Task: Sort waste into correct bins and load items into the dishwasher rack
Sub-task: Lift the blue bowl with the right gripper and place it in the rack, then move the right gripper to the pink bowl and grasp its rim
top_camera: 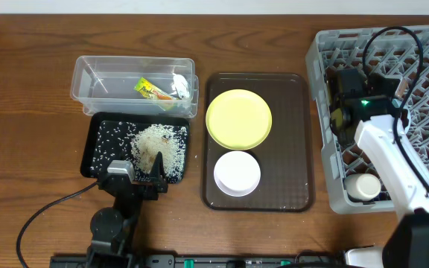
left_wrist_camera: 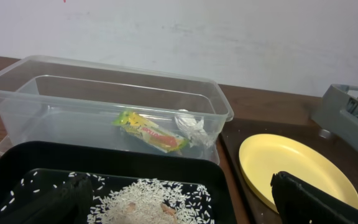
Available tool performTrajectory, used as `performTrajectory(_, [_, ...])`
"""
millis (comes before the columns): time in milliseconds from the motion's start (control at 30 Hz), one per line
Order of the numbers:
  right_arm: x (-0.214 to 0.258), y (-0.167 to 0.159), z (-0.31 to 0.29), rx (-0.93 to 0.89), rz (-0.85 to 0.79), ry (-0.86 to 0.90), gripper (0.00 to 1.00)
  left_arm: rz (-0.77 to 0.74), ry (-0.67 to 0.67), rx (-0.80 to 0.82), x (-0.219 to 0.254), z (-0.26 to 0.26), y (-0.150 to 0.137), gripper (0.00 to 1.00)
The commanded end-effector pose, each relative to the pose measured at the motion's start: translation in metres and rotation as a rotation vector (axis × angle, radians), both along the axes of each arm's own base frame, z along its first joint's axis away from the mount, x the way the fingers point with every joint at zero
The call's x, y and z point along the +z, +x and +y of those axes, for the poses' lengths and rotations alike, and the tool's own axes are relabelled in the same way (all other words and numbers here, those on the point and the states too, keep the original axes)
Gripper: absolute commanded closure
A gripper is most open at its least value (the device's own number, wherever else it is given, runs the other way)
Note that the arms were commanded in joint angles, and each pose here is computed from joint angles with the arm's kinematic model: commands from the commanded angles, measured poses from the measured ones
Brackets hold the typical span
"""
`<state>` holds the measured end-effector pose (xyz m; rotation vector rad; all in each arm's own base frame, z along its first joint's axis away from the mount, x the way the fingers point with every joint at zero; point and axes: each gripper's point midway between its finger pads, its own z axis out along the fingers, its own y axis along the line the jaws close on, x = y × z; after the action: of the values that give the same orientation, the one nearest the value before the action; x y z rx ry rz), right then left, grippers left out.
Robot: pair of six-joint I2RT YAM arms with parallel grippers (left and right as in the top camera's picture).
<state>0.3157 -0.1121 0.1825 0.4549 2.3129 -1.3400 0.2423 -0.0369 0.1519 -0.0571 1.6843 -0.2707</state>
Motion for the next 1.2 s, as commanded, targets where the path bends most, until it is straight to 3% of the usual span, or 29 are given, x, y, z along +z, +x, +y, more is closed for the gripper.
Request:
performTrajectory(0, [-0.006, -0.003, -0.008, -0.020, 0.053, -0.046, 0.99, 0.051, 0.030, 0.031, -0.017, 0.006, 0.000, 0.06])
performTrajectory(300, [-0.047, -0.005, 0.030, 0.092, 0.192, 0.169, 0.99, 0.051, 0.030, 0.031, -0.017, 0.006, 0.000, 0.06])
performTrajectory(667, [-0.040, -0.026, 0.058, 0.105, 0.217, 0.118, 0.99, 0.051, 0.030, 0.031, -0.017, 0.006, 0.000, 0.06])
performTrajectory(900, [-0.056, -0.048, 0.089, 0.095, 0.251, 0.246, 0.98, 0.051, 0.030, 0.031, -0.017, 0.006, 0.000, 0.06])
performTrajectory(1000, [-0.065, -0.052, 0.104, 0.109, 0.275, 0.315, 0.89, 0.051, 0.030, 0.031, -0.017, 0.006, 0.000, 0.06])
performTrajectory(1167, [-0.075, -0.053, 0.124, 0.126, 0.278, 0.413, 0.82, 0.051, 0.030, 0.031, -0.017, 0.006, 0.000, 0.06])
